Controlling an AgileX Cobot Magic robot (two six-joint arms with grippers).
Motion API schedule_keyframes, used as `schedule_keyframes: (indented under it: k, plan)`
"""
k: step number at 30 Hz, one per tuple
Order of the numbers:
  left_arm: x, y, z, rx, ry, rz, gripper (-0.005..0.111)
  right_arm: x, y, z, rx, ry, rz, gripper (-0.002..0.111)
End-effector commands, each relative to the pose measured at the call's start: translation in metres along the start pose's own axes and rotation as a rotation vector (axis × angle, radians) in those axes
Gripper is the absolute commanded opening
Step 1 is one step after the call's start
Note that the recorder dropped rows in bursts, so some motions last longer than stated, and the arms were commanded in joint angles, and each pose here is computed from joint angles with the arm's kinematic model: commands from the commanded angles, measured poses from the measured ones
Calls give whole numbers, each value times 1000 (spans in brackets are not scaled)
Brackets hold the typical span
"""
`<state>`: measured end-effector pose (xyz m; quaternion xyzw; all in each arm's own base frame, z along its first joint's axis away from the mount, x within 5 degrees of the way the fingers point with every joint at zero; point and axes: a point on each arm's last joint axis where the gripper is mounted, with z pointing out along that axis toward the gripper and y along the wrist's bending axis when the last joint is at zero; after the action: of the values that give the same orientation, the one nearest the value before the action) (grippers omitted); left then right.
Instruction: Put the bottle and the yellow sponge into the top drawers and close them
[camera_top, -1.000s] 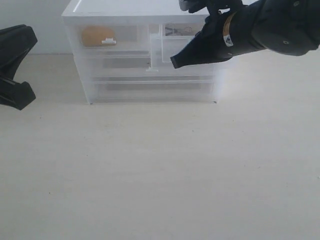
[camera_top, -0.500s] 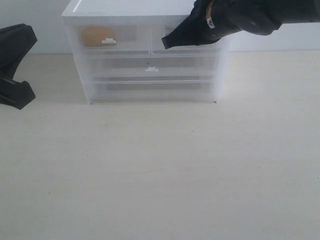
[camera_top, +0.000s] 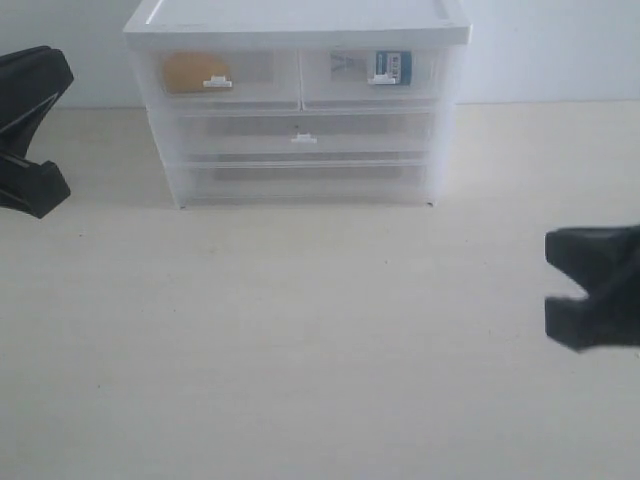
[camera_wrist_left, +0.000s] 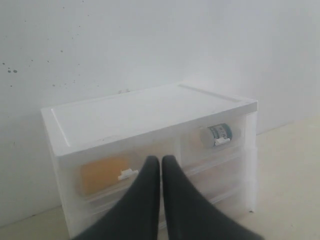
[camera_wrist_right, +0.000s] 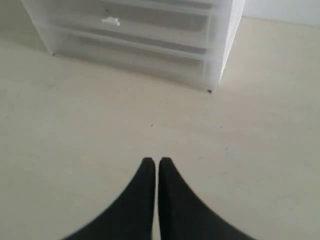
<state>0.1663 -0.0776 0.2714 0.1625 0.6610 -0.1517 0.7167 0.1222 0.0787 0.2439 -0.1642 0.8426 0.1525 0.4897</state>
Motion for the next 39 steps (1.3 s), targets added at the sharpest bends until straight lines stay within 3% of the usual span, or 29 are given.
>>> schedule_keyframes:
  k: [1,3,6,8,19,21,24,26,32,39]
  plan:
    - [0,-1,0,2,-10,-8,4,28,6,-12,-164,-116,-1,2]
    - [0,-1,0,2,-10,-8,4,40,7,-18,-228,-190,-15,2]
    - [0,-1,0,2,-10,-8,4,58,0,-21,-213,-248,37,2]
    - [0,-1,0,2,-10,-8,4,70,-3,-21,-200,-250,-3,2]
    - [0,-1,0,2,-10,-8,4,76,-4,-24,-194,-209,-26,2]
    - [0,-1,0,2,-10,-8,4,71,-13,-31,-112,-300,14,2]
    - [0,-1,0,4,-10,-4,4,62,-37,-57,213,-570,120,2]
    - [0,-1,0,4,-10,-4,4,67,-41,-66,315,-604,136,2]
    - [0,-1,0,4,-10,-4,4,84,-43,-59,337,-417,174,2]
    - [0,-1,0,4,-10,-4,4,84,-43,-59,330,-424,198,2]
